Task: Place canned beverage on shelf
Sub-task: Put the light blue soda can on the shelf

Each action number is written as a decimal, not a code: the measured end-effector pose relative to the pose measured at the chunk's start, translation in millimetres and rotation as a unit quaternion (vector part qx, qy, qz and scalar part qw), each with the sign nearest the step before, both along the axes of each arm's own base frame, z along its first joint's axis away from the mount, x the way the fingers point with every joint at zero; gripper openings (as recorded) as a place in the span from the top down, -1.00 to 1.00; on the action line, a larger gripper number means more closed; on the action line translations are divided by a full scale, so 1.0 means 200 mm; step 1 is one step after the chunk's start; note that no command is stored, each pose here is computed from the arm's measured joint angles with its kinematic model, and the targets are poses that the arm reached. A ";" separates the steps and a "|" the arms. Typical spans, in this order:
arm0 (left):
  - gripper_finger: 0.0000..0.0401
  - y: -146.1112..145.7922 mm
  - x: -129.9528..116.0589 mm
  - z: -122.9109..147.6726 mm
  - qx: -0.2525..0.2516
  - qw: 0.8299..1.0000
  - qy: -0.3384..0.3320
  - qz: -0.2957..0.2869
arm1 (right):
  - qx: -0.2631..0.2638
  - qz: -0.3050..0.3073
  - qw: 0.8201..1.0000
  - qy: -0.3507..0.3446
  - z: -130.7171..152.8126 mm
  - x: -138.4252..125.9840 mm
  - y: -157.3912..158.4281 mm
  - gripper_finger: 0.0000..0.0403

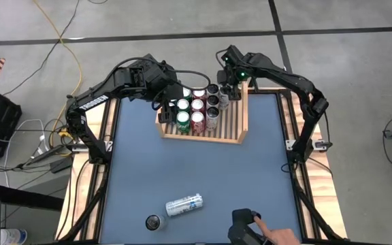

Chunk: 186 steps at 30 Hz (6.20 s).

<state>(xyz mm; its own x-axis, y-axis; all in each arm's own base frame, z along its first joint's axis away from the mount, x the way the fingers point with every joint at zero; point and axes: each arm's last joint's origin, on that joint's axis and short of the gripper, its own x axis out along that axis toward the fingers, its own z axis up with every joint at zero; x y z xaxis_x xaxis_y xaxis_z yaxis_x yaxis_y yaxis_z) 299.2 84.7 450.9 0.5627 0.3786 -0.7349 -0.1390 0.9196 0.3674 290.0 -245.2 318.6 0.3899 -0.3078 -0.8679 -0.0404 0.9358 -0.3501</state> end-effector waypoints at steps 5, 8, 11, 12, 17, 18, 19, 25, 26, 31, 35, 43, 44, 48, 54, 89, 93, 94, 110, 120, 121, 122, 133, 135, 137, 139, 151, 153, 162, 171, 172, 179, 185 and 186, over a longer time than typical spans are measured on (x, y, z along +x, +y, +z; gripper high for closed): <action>-0.39 0.00 0.00 0.00 0.000 1.000 0.001 -0.003 | -0.015 -0.003 1.000 -0.021 0.17 -0.05 0.05 -0.59; -0.39 -0.01 0.00 0.00 -0.011 1.000 0.004 -0.020 | -0.014 -0.008 0.999 -0.042 0.31 -0.10 0.14 -0.59; -0.39 -0.01 0.00 0.00 -0.017 1.000 0.002 -0.025 | -0.013 -0.018 0.997 -0.079 0.48 -0.17 0.27 -0.59; -0.39 -0.01 0.00 0.00 -0.022 1.000 -0.001 -0.020 | -0.006 -0.023 0.995 -0.097 0.54 -0.20 0.32 -0.59; -0.39 -0.06 0.01 0.00 -0.074 0.997 -0.020 -0.032 | 0.065 0.007 0.978 -0.196 0.77 -0.35 0.62 -0.59; -0.39 -0.08 0.02 0.00 -0.081 0.996 -0.022 -0.037 | 0.074 0.014 0.975 -0.211 0.80 -0.38 0.68 -0.59; -0.39 -0.11 0.03 -0.01 -0.088 0.995 -0.024 -0.036 | 0.080 0.019 0.971 -0.225 0.83 -0.41 0.73 -0.59; -0.39 -0.33 0.02 -0.03 -0.157 0.987 0.004 -0.048 | 0.124 0.035 0.952 -0.278 0.94 -0.60 0.97 -0.59; -0.39 -0.38 0.02 -0.04 -0.169 0.984 0.014 -0.052 | 0.135 0.033 0.949 -0.284 0.95 -0.62 1.00 -0.59; -0.39 -0.61 -0.04 -0.06 -0.225 0.973 0.057 -0.014 | 0.183 0.027 0.938 -0.294 0.96 -0.69 1.09 -0.59; -0.39 -0.82 -0.09 -0.07 -0.256 0.965 0.059 0.005 | 0.226 0.036 0.932 -0.280 0.94 -0.65 1.16 -0.59; -0.39 -1.14 -0.23 -0.07 -0.303 0.950 0.037 0.069 | 0.280 0.056 0.938 -0.196 0.79 -0.46 1.34 -0.59; -0.39 -1.17 -0.24 -0.07 -0.313 0.945 0.033 0.085 | 0.275 0.057 0.942 -0.185 0.77 -0.43 1.37 -0.59; -0.39 -1.24 -0.29 -0.07 -0.356 0.920 0.003 0.165 | 0.241 0.047 0.956 -0.162 0.70 -0.32 1.44 -0.59; -0.39 -1.42 -0.30 -0.16 -0.388 0.882 0.008 0.265 | 0.232 0.016 0.963 -0.135 0.62 -0.20 1.49 -0.59; -0.39 -1.73 -0.01 -0.64 -0.431 0.754 0.158 0.471 | 0.188 0.133 0.973 -0.021 0.56 -0.30 1.67 -0.59; -0.39 -1.72 0.00 -0.64 -0.426 0.764 0.146 0.461 | 0.189 0.133 0.973 -0.024 0.56 -0.29 1.67 -0.59; -0.39 -1.72 0.00 -0.64 -0.425 0.768 0.146 0.457 | 0.189 0.133 0.973 -0.025 0.56 -0.29 1.67 -0.59; -0.42 -1.63 0.10 -0.63 -0.425 0.811 0.142 0.376 | 0.194 0.137 0.970 -0.048 0.57 -0.27 1.67 -0.59; -0.42 -1.57 0.14 -0.63 -0.416 0.839 0.172 0.307 | 0.194 0.137 0.970 -0.048 0.57 -0.27 1.67 -0.59; -0.42 -1.56 0.15 -0.63 -0.413 0.842 0.170 0.302 | 0.194 0.137 0.970 -0.048 0.57 -0.27 1.67 -0.59; -0.42 -1.55 0.16 -0.63 -0.413 0.843 0.171 0.298 | 0.194 0.138 0.970 -0.048 0.57 -0.27 1.67 -0.59; -0.42 -1.67 0.06 -0.63 -0.443 0.781 0.192 0.397 | 0.191 0.142 0.970 -0.048 0.57 -0.27 1.67 -0.59; -0.42 -1.69 0.04 -0.63 -0.449 0.763 0.186 0.426 | 0.191 0.143 0.970 -0.048 0.57 -0.27 1.67 -0.59; -0.42 -1.71 0.03 -0.63 -0.450 0.748 0.182 0.452 | 0.190 0.145 0.970 -0.048 0.57 -0.27 1.67 -0.59; -0.42 -1.73 0.01 -0.63 -0.452 0.737 0.178 0.470 | 0.189 0.146 0.970 -0.049 0.57 -0.27 1.67 -0.59; -0.42 -1.77 -0.01 -0.64 -0.449 0.739 0.125 0.487 | 0.186 0.155 0.969 -0.053 0.57 -0.26 1.67 -0.59; -0.42 -1.77 -0.01 -0.67 -0.439 0.743 0.129 0.488 | 0.186 0.155 0.969 -0.053 0.57 -0.26 1.67 -0.59; -0.42 -1.77 -0.01 -0.76 -0.426 0.746 0.150 0.490 | 0.186 0.154 0.969 -0.052 0.57 -0.26 1.67 -0.59; -0.42 -1.77 0.01 -0.79 -0.412 0.761 0.141 0.480 | 0.186 0.155 0.969 -0.053 0.57 -0.26 1.67 -0.59; -0.42 -1.77 0.02 -0.81 -0.409 0.765 0.145 0.476 | 0.186 0.155 0.969 -0.052 0.57 -0.26 1.67 -0.59; -0.42 -1.80 0.08 -0.92 -0.395 0.774 0.178 0.462 | 0.186 0.155 0.969 -0.052 0.57 -0.26 1.67 -0.59; -0.34 -1.78 0.08 -0.92 -0.390 0.771 0.160 0.476 | 0.186 0.154 0.969 -0.052 0.57 -0.26 1.67 -0.59; -0.30 -1.78 0.08 -0.92 -0.391 0.770 0.162 0.477 | 0.186 0.154 0.969 -0.052 0.57 -0.26 1.67 -0.59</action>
<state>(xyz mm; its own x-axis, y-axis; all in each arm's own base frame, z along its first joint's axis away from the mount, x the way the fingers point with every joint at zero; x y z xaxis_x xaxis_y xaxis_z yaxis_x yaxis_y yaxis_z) 315.6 -272.0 267.9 0.0422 -0.1233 -0.9915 -0.9061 0.4135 -0.0900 237.2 89.2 432.7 0.5057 0.1633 -0.8471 -0.3211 0.9470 -0.0091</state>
